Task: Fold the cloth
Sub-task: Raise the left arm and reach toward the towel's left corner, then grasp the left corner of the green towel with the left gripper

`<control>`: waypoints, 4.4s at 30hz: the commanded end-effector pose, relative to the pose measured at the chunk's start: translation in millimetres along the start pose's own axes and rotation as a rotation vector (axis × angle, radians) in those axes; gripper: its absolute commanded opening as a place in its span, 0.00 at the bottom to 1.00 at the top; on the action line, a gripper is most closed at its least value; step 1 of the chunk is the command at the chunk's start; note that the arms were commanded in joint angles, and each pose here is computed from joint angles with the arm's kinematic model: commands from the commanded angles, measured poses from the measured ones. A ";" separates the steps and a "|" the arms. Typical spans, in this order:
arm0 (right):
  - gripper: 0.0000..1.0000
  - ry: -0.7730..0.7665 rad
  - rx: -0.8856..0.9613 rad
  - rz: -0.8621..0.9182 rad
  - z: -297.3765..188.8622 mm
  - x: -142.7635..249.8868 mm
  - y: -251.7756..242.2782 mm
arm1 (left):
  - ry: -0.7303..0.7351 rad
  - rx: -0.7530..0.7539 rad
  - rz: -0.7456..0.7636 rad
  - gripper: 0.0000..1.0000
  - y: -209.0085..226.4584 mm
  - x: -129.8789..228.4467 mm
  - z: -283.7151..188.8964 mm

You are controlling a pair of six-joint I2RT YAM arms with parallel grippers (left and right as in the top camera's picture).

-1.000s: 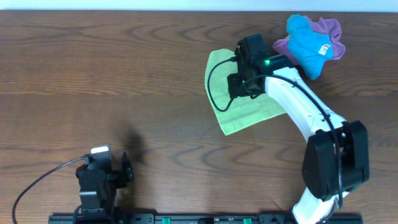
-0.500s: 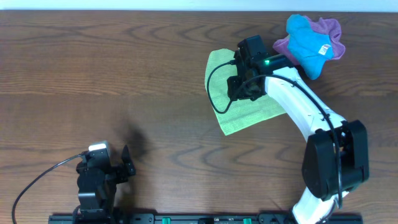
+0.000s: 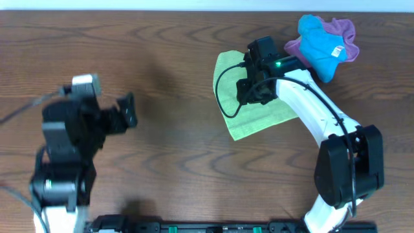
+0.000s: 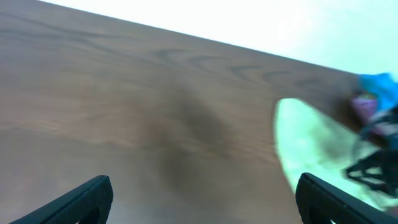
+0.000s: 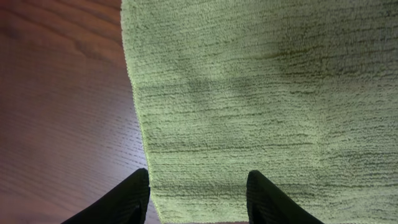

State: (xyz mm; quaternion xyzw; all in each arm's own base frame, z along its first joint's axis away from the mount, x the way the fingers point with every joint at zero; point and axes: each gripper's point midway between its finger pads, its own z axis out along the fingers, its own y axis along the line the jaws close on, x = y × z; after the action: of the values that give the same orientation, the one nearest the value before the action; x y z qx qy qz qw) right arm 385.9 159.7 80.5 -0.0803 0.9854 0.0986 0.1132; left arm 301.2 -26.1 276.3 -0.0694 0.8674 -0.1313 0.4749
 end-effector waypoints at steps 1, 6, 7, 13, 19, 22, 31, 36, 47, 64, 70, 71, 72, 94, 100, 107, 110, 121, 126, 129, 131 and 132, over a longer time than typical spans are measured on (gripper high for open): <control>0.51 0.001 -0.002 0.008 0.6 -3.2 -1.0 | 0.027 0.198 -0.048 0.95 -33.7 -13.5 20.0; 0.49 0.038 0.005 0.013 0.5 6.2 -2.8 | 0.028 0.379 -0.233 0.95 -53.2 -38.2 92.8; 0.49 0.049 0.007 0.015 0.3 8.8 -3.3 | 0.068 0.411 -0.286 0.95 -55.1 -34.8 113.4; 0.46 0.068 0.013 0.032 0.0 13.4 -5.0 | 0.366 0.571 -0.444 0.95 -88.4 -5.0 224.3; 0.43 0.061 0.018 0.105 -2.0 10.8 -14.2 | 0.396 0.667 -0.364 0.95 -147.3 -5.9 259.6; 0.42 0.044 0.004 0.163 -9.0 6.3 -23.9 | 0.423 0.672 -0.337 0.95 -171.1 11.6 263.5; 0.50 -0.042 -0.017 0.203 -36.6 -7.4 -36.7 | 0.448 0.444 -0.451 0.95 -170.2 50.0 297.4; 0.51 -0.060 -0.019 0.209 -46.5 -8.0 -37.0 | 0.534 0.375 -0.582 0.95 -160.5 82.6 316.9; 0.52 -0.171 -0.022 0.229 -87.5 -17.1 -44.3 | 0.624 0.350 -0.608 0.95 -168.8 124.4 328.2; 0.51 -0.180 -0.027 0.227 -92.8 -16.5 -42.9 | 0.657 0.339 -0.539 0.95 -182.5 151.0 328.0; 0.51 -0.177 -0.027 0.228 -92.7 -15.9 -42.9 | 0.632 0.357 -0.494 0.96 -182.9 143.5 329.6; 0.51 -0.178 -0.027 0.227 -92.7 -16.0 -43.0 | 0.635 0.360 -0.486 0.95 -182.9 144.4 329.0; 0.51 -0.178 -0.027 0.227 -92.7 -16.0 -43.0 | 0.640 0.362 -0.474 0.95 -182.7 146.0 328.2; 0.51 -0.195 -0.030 0.224 -93.5 -20.3 -42.6 | 0.655 0.349 -0.388 0.96 -168.0 152.1 327.0; 0.51 -0.196 -0.030 0.224 -93.5 -20.5 -42.6 | 0.659 0.322 -0.352 0.95 -180.4 164.9 324.2; 0.51 -0.195 -0.030 0.224 -93.5 -20.3 -42.6 | 0.645 0.260 -0.364 0.54 -173.5 167.4 327.6; 0.50 -0.195 -0.030 0.224 -93.5 -20.2 -42.6 | 0.641 0.219 -0.379 0.25 -168.3 169.3 329.0; 0.50 -0.162 0.012 0.193 -91.2 -11.2 -47.2 | 0.703 0.119 -0.323 0.06 -93.9 167.6 327.7; 0.50 -0.147 0.044 0.183 -89.0 -7.0 -48.1 | 0.685 0.106 -0.364 0.06 -50.5 148.9 330.9; 0.50 -0.131 0.042 0.172 -84.2 -4.8 -43.2 | 0.664 0.101 -0.383 0.05 -25.6 137.5 332.5; 0.50 -0.112 0.040 0.159 -77.5 -2.6 -38.3 | 0.649 0.089 -0.407 0.06 -8.2 130.2 333.0; 0.50 -0.098 0.040 0.152 -72.3 -0.8 -35.3 | 0.642 0.086 -0.419 0.06 -0.1 126.7 333.0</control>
State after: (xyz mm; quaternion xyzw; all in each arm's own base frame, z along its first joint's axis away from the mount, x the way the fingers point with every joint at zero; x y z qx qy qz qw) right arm 379.5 101.1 149.9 0.0216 0.9815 0.0973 0.1632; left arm 507.1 -129.6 4.7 -0.1843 0.9337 -0.2736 0.1392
